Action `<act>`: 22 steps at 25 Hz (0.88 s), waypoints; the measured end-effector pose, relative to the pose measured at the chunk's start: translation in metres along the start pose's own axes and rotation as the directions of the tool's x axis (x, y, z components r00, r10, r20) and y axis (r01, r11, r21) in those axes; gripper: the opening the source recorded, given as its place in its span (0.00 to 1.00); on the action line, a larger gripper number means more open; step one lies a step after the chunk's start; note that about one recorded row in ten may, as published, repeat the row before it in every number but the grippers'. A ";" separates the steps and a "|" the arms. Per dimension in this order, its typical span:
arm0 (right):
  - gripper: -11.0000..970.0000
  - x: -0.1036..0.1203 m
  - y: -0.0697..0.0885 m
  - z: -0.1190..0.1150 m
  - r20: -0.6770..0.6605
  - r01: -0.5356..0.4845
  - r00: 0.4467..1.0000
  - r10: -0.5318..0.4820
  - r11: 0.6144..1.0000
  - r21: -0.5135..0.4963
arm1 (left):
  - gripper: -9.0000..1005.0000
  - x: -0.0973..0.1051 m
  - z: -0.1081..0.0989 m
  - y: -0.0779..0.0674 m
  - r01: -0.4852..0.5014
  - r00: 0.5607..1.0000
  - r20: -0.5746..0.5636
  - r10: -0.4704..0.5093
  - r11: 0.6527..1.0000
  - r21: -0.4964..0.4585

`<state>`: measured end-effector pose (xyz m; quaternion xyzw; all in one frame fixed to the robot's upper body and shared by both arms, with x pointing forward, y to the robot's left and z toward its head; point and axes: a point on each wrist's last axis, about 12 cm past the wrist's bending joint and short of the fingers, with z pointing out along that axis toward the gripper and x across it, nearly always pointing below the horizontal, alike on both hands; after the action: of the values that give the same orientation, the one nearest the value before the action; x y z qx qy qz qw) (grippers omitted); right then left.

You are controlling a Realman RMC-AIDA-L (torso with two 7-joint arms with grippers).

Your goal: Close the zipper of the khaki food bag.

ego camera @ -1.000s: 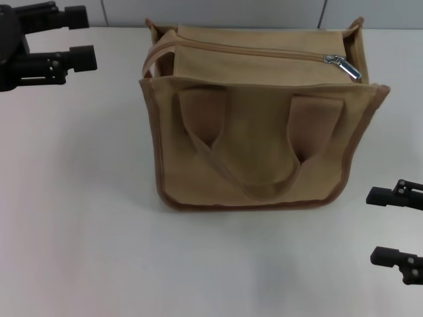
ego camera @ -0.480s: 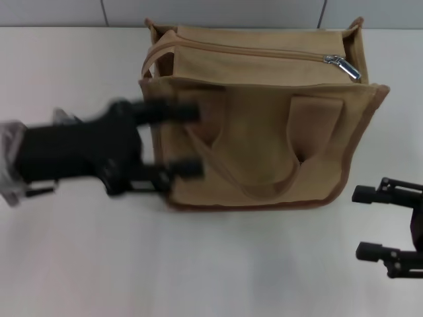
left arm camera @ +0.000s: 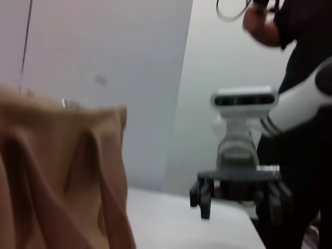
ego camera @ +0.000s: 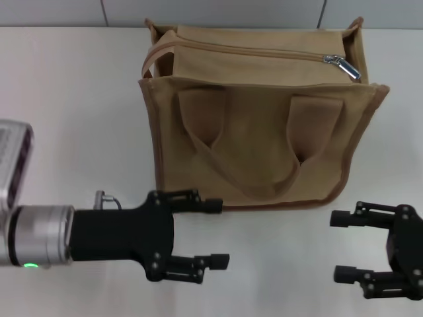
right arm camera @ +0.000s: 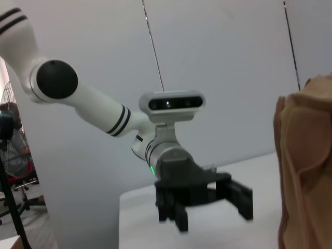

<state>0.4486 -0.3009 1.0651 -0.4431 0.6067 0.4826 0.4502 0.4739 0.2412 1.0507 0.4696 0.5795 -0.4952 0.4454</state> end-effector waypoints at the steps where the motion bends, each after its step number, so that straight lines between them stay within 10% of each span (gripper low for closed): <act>1: 0.79 0.002 0.000 0.002 0.000 0.000 1.000 0.000 1.000 -0.001 | 0.80 0.002 0.001 -0.001 0.004 1.000 -0.008 -0.004 1.000 0.000; 22: 0.79 0.010 -0.011 0.022 -0.038 0.051 0.998 -0.050 0.998 0.028 | 0.80 0.006 0.000 -0.004 0.029 0.999 -0.021 -0.029 0.999 0.015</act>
<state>0.4595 -0.2817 1.0507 -0.4605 0.6105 0.4540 0.4573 0.4687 0.2410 1.0455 0.4696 0.5872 -0.5011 0.4285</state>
